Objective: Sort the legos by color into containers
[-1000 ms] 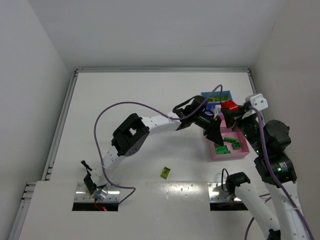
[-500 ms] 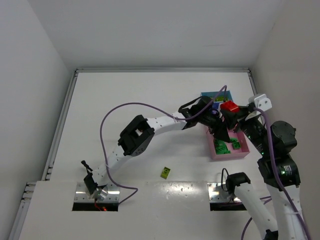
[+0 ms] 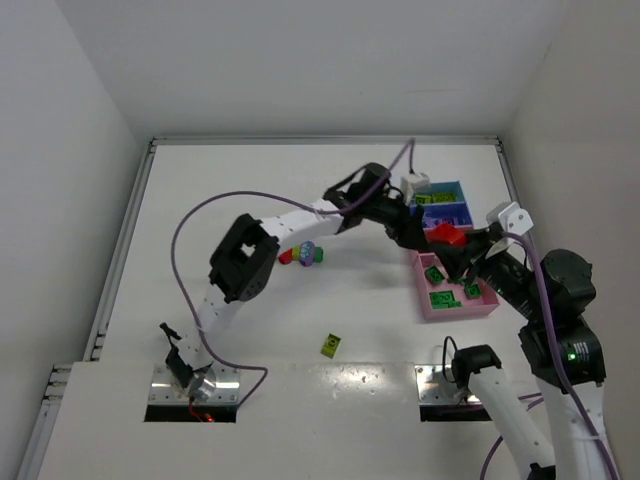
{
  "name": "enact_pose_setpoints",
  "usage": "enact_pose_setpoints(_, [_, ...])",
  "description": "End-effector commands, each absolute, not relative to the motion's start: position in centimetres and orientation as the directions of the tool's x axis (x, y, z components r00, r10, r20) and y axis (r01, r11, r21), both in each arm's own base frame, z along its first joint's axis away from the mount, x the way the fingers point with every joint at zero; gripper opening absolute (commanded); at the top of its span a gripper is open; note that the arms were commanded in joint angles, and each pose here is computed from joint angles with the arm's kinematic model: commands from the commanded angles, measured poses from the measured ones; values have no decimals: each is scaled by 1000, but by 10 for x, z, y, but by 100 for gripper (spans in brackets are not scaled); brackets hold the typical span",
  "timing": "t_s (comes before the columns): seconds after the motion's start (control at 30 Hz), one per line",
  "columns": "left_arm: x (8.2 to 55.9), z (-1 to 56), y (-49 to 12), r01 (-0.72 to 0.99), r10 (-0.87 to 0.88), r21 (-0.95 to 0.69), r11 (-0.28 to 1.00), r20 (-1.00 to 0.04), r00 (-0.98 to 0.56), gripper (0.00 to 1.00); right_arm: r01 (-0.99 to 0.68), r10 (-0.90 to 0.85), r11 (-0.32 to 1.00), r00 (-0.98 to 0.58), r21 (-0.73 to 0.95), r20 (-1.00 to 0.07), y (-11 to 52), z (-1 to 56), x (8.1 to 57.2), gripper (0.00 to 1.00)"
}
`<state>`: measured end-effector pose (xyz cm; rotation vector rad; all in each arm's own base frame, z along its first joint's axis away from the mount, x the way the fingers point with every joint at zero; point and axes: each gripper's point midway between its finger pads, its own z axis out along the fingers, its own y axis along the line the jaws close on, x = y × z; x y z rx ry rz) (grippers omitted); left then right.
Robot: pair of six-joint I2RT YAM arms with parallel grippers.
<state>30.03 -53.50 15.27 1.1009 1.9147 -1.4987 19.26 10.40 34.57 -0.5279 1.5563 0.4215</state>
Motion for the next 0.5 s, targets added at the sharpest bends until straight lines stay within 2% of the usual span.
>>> enact_pose_setpoints(0.0, [361, 239, -449, 866, 155, -484, 125, -853, -499, 74, -679, -74, 734, -40, -27, -996, 125, 346, 182, 0])
enact_pose_setpoints(0.03, [363, 264, -430, 883, 126, -452, 122, -876, -466, 74, -706, -74, 708, -53, -15, -996, 130, 343, 182, 0])
enact_pose_setpoints(0.13, [363, 274, -377, 877, 138, -473, 86, -866, -481, 71, -819, -88, 569, -141, 66, -986, 154, 327, 177, 0])
enact_pose_setpoints(0.17, [342, 284, -364, 880, 153, -475, -2, -870, -469, 70, -859, -107, 496, -205, 127, -973, 164, 313, 176, 0])
enact_pose_setpoints(0.27, [305, 312, -335, 892, 149, -429, -141, -900, -409, 67, -915, -128, 348, -263, 205, -956, 179, 308, 169, 0])
enact_pose_setpoints(0.4, [260, 317, -320, 883, 160, -414, -224, -909, -385, 67, -916, -175, 185, -387, 356, -905, 191, 291, 173, 0])
enact_pose_setpoints(0.47, [244, 321, -320, 886, 161, -394, -245, -918, -364, 70, -915, -167, 156, -396, 373, -903, 194, 291, 176, 0])
